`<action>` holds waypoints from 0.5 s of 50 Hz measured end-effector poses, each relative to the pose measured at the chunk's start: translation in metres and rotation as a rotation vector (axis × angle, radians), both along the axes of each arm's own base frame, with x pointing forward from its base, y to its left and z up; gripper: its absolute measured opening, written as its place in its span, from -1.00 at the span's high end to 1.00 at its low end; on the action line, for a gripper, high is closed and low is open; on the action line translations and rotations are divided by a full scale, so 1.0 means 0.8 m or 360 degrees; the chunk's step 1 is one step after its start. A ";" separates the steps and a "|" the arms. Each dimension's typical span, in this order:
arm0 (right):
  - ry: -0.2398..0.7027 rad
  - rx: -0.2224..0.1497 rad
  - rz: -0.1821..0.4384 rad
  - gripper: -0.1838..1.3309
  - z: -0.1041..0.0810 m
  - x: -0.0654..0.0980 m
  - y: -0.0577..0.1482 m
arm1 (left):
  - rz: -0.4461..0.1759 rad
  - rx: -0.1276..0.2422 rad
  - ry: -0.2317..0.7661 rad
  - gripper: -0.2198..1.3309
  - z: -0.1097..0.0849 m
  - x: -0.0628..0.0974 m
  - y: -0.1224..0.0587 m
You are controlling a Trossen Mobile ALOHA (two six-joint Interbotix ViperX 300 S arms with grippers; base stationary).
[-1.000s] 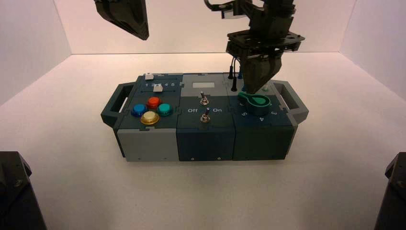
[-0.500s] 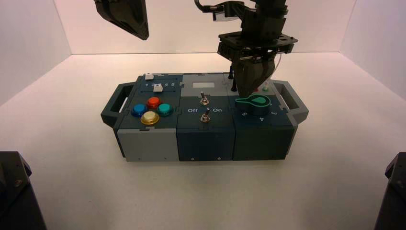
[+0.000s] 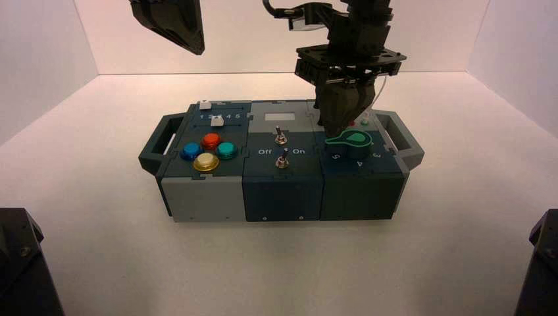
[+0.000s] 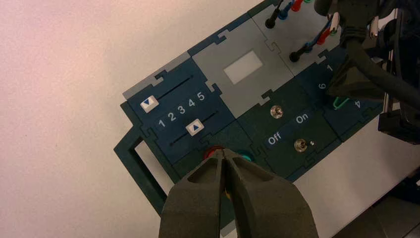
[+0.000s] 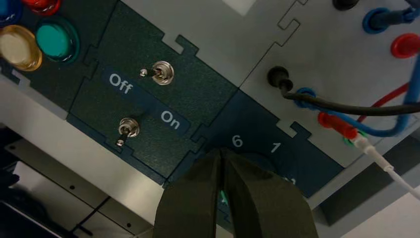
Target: Turn the knob to position 5.
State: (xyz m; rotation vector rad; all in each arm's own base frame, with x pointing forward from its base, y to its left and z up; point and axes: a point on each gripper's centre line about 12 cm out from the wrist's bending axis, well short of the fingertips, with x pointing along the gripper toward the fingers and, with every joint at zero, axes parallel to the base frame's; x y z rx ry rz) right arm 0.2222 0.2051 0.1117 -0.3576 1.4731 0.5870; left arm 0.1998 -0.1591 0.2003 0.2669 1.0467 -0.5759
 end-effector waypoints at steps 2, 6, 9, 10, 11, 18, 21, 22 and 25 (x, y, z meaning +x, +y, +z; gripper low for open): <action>0.0009 -0.0004 0.0001 0.95 -0.001 -0.001 0.000 | 0.0000 0.0001 0.0002 0.93 0.000 0.000 0.000; 0.0008 -0.0001 0.0000 0.96 0.000 -0.001 0.000 | 0.0000 0.0000 0.0000 0.93 0.000 0.000 0.000; 0.0012 -0.0001 -0.0001 0.96 0.000 -0.001 0.000 | 0.0000 0.0000 0.0000 0.93 0.000 0.000 0.000; 0.0013 -0.0003 -0.0001 0.96 -0.001 -0.001 0.000 | 0.0000 0.0001 0.0002 0.93 -0.001 0.000 0.000; 0.0010 -0.0003 0.0000 0.96 0.000 -0.001 0.000 | 0.0000 0.0000 0.0000 0.93 0.000 0.000 0.000; 0.0012 -0.0004 0.0001 0.96 0.000 -0.002 0.000 | -0.0002 0.0001 -0.0001 0.93 0.000 0.000 0.000; 0.0018 -0.0005 0.0002 0.96 0.000 -0.003 0.000 | 0.0002 0.0000 0.0000 0.93 0.000 0.000 0.000; 0.0016 -0.0004 0.0000 0.96 0.000 -0.002 0.000 | 0.0000 0.0000 0.0000 0.93 0.000 0.000 0.000; 0.0016 -0.0004 0.0000 0.96 0.000 -0.002 0.000 | 0.0000 0.0000 0.0000 0.93 0.000 0.000 0.000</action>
